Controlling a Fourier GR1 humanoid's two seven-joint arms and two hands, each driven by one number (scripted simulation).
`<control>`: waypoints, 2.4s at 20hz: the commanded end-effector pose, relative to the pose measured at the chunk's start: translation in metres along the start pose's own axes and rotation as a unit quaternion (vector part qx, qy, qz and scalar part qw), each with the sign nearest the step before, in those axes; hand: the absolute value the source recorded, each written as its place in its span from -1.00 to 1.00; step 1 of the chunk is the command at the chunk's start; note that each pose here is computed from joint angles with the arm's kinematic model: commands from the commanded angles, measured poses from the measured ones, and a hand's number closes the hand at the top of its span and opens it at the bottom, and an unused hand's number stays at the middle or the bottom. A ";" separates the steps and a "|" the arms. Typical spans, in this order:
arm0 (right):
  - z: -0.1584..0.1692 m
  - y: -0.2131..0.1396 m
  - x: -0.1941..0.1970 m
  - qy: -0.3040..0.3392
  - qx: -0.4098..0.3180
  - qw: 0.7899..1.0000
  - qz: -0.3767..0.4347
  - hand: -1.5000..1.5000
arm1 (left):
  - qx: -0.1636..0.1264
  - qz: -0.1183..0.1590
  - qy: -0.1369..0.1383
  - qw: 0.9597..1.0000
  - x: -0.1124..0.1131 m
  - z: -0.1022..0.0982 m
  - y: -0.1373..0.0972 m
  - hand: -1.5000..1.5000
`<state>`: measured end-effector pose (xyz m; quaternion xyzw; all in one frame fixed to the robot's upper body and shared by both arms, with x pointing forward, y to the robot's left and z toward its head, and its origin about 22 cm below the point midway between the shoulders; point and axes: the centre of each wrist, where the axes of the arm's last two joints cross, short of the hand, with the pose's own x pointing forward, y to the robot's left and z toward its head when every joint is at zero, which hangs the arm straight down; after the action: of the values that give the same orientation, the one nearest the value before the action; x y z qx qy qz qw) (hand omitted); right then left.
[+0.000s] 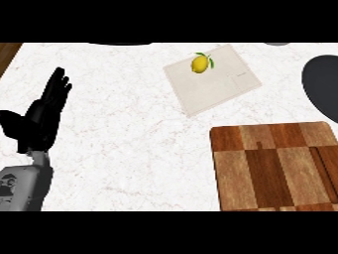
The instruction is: Pick the bell pepper from the cutting board and place it in the pan
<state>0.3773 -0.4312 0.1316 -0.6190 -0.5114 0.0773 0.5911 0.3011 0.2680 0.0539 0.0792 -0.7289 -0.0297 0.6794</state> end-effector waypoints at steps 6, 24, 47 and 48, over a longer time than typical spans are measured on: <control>-0.004 0.003 -0.078 0.035 -0.019 0.999 0.016 1.00 | -0.017 0.001 -0.017 1.000 -0.001 -0.003 -0.012 0.00; 0.011 0.024 -0.098 0.045 0.071 0.978 -0.192 -1.00 | -0.021 0.002 -0.004 1.000 0.004 -0.010 -0.016 0.00; 0.065 -0.035 -0.230 -0.024 0.082 0.913 -0.399 -1.00 | 0.031 -0.009 0.016 0.999 0.004 0.008 0.027 0.00; 0.066 -0.037 -0.230 -0.018 0.093 0.910 -0.404 -1.00 | 0.021 -0.015 0.017 1.000 0.002 0.008 0.026 0.00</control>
<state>0.2225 -0.5570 0.0229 -0.3089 -0.7145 -0.1162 0.6169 0.2920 0.2868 0.0550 0.1029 -0.7180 -0.0153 0.6882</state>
